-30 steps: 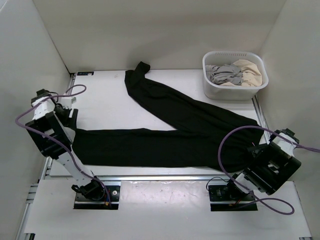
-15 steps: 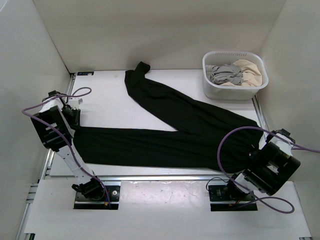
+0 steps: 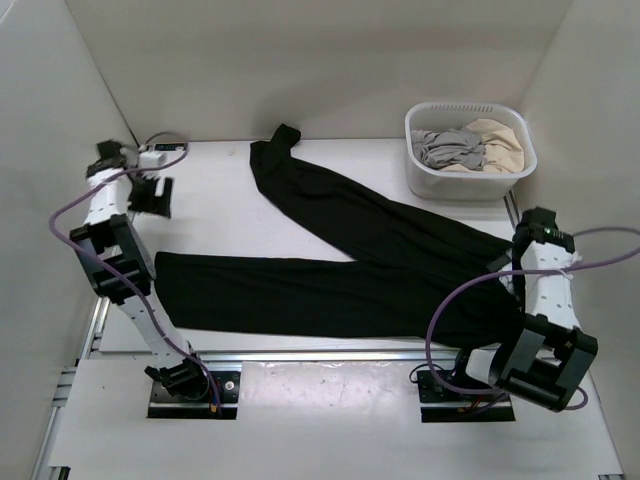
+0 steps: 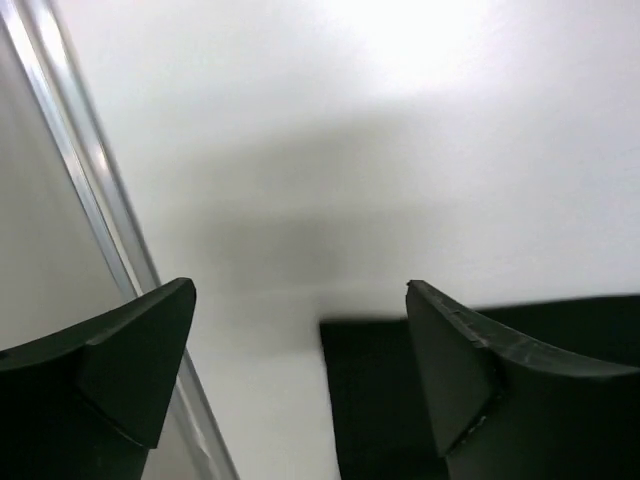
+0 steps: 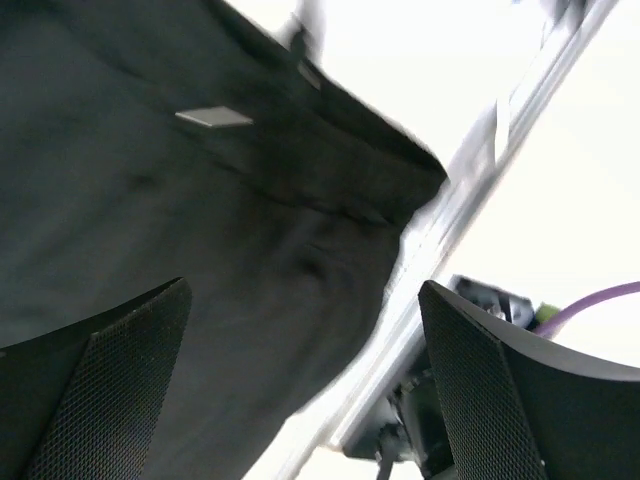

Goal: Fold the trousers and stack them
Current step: Flatten the trousers out

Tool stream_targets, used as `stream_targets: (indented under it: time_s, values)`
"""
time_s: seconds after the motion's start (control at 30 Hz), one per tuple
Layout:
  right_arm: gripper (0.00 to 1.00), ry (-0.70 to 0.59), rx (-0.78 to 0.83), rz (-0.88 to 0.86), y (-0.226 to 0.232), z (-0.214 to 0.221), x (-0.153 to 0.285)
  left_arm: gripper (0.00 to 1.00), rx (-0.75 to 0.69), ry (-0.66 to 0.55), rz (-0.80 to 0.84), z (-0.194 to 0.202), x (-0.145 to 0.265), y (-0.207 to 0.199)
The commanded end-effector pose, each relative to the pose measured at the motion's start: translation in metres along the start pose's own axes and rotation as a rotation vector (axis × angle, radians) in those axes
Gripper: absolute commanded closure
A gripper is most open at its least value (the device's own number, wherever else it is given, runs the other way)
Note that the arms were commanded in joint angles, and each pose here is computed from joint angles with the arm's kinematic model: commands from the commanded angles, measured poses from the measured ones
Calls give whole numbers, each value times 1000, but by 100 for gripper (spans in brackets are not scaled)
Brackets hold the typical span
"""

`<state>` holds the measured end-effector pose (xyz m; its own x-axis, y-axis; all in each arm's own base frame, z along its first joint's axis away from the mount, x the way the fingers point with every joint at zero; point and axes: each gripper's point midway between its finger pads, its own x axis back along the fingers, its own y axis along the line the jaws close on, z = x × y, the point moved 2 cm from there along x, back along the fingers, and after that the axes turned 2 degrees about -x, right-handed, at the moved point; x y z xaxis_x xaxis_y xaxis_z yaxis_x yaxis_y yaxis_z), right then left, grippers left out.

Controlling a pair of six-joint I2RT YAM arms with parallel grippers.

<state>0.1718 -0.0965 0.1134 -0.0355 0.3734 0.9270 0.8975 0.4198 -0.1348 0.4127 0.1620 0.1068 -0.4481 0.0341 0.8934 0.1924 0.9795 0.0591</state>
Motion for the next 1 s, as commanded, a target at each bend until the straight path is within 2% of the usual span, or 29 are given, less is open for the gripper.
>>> stream_targets:
  time_s: [0.0,0.03,0.07,0.13,0.17,0.2,0.23,0.3,0.33,0.4,0.47,0.6,0.63,0.7,0.73,0.77,0.83,0.97]
  values:
    - [1,-211,10,-32,15,-38,45,0,-328,-144,49,-84,21,-85]
    - [1,-221,35,-69,26,-42,50,0,-406,-136,50,-93,14,-102]
    - [1,-238,87,-102,36,-47,55,0,-492,-147,99,-108,6,-146]
    - [1,-223,144,-209,68,-56,59,0,-559,-174,142,-134,-14,-181]
    - [1,-200,190,-226,75,-56,58,0,-565,-209,198,-146,-18,-203]
    - [1,-155,218,-218,86,-52,49,0,-600,-290,229,-175,-10,-229]
    - [1,-140,234,-219,92,-53,46,0,-598,-275,278,-177,-33,-245]
    - [1,-102,250,-202,99,-51,35,0,-596,-360,301,-206,-36,-277]
    - [1,-127,238,-223,105,-57,36,0,-594,-347,315,-204,-56,-288]
    - [1,-98,254,-245,112,-47,27,0,-592,-379,277,-213,-70,-299]
    - [1,-92,276,-263,117,-40,27,0,-611,-337,243,-202,-97,-311]
    - [1,-75,282,-252,116,-32,23,0,-622,-197,108,-169,-135,-302]
    - [1,-73,283,-250,115,-31,20,0,-622,-129,67,-150,-147,-293]
    - [1,-73,283,-250,113,-29,20,1,-654,-70,41,-130,-148,-284]
    - [1,-66,286,-244,112,-27,18,6,-670,10,51,-99,-156,-281]
    - [1,-74,283,-251,114,-28,18,16,-671,15,52,-94,-145,-279]
    - [1,-72,274,-251,114,-28,18,26,-687,66,66,-69,-139,-276]
    - [1,-81,281,-245,115,-31,18,31,-673,167,133,-2,-104,-266]
